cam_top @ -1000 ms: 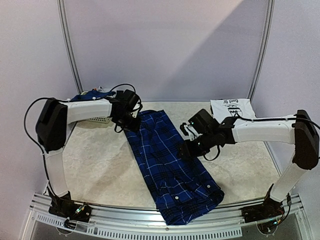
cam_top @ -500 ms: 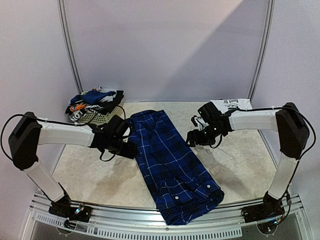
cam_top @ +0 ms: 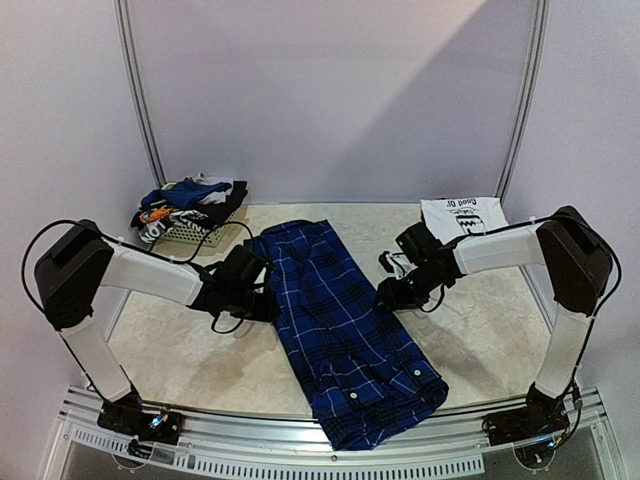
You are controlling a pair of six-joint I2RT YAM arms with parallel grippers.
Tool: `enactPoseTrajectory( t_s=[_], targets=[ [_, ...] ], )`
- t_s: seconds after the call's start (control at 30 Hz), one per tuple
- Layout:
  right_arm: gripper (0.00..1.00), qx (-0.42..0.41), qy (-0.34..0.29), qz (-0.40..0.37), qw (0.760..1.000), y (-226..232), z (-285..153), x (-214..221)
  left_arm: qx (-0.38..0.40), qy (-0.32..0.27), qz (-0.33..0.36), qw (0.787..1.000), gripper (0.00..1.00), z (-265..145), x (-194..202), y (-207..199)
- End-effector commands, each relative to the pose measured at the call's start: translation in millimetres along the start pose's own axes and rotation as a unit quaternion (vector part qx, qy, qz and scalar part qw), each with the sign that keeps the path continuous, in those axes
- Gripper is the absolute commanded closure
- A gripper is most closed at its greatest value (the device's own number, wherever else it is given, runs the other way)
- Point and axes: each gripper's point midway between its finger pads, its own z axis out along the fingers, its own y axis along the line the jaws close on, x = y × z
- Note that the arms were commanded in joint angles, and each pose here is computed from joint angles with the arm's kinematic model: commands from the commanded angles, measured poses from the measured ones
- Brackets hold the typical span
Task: Fold and stack the mixed laundry pile
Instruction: Rotate the rectangle-folded shirt at the center of the board.
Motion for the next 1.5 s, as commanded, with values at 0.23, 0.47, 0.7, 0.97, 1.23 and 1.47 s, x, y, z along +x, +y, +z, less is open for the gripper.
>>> enactPoseTrajectory(
  t_s=[0.23, 0.47, 0.7, 0.97, 1.23, 1.47],
  targets=[
    [0.77, -0.022, 0.018, 0.04, 0.999, -8.4, 19.3, 26.6, -0.016, -0.028, 0.011, 0.999, 1.0, 26.0, -35.1, 3.0],
    [0.8, -0.049, -0.005, 0.109, 0.993, -4.9, 31.0, 22.2, -0.017, -0.02, 0.04, 0.999, 1.0, 52.3, -81.3, 5.2],
    [0.8, -0.039, -0.049, 0.15, 0.987, -6.3, 29.3, -2.9, -0.019, -0.02, 0.041, 0.999, 1.0, 70.3, -129.7, 15.3],
    [0.8, 0.02, -0.063, 0.141, 0.988, -21.5, 31.2, -34.2, -0.031, -0.029, 0.027, 0.999, 1.0, 62.3, -139.9, 21.8],
    [0.77, 0.031, -0.061, 0.131, 0.989, -25.9, 26.5, -42.1, -0.067, -0.036, 0.015, 0.997, 0.97, 48.9, -134.6, 39.0],
    [0.66, 0.009, -0.055, 0.107, 0.993, -13.9, 15.7, -41.5, -0.069, -0.058, -0.004, 0.996, 0.62, 30.6, -132.6, 43.7]
  ],
)
